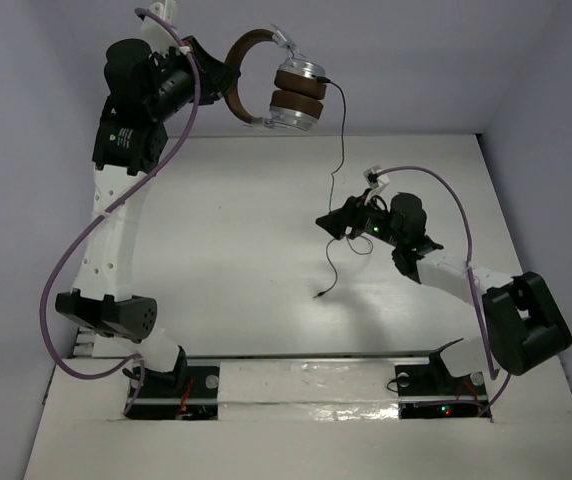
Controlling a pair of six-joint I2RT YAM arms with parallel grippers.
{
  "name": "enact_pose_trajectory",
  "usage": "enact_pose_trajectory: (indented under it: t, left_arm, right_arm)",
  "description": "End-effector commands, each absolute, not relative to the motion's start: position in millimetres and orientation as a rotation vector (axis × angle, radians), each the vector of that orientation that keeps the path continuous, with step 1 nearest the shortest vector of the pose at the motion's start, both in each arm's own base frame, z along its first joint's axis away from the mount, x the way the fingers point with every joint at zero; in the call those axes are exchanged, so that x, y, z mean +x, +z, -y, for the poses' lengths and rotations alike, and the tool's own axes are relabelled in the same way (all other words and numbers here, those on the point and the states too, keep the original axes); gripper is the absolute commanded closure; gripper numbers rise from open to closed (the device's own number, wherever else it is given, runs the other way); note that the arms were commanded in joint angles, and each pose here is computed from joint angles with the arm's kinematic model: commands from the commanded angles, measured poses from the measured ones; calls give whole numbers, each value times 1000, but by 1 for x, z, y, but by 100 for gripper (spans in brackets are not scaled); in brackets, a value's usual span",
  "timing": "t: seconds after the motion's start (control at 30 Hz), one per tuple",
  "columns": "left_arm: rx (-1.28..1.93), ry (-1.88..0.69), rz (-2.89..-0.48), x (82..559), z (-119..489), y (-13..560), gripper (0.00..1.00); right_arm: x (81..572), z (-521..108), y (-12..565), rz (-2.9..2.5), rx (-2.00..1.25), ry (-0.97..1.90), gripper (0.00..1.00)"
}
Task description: Wrap the headphones
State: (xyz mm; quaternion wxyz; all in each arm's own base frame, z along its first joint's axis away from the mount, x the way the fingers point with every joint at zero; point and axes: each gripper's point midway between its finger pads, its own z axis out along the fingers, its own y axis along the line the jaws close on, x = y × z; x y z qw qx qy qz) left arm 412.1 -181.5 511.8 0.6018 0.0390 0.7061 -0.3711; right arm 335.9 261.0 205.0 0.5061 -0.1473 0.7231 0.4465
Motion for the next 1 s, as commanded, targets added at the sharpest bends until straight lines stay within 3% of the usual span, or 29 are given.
enact_pose_trajectory:
  t: [0.0,0.13,0.53,0.57,0.6,0.7,0.73,0.97]
  left_arm:
    - [79,-943,-1417,383,167,582,100]
    - [70,-990,-1396,383,164,589,100]
    - [41,-1009,-1343,380,130,607,100]
    - [34,-1002,-1342,380,126,608,100]
    - [29,-1002,-1343,379,125,607,100]
    - [-23,-1011,-1358,386,122,588,100]
    - [-25,-1020,-1323,386,122,589,100]
    - [-354,-987,-1416,445,96,484,100]
  right_arm:
    - [334,-269,217,-1649,-389,1104,35]
    - [338,-267,207,-1672,-347,1075,41]
    - [349,-269,181,-1726,-322,1050,40]
    - [349,-268,180,-1727,-323,1048,42]
    - [348,-269,181,-1726,-323,1058,65]
    - [342,-276,187,-1726,-314,1105,93]
    - [342,-280,186,-1744,-306,1089,98]
    - [349,-292,203,-1886,-237,843,100]
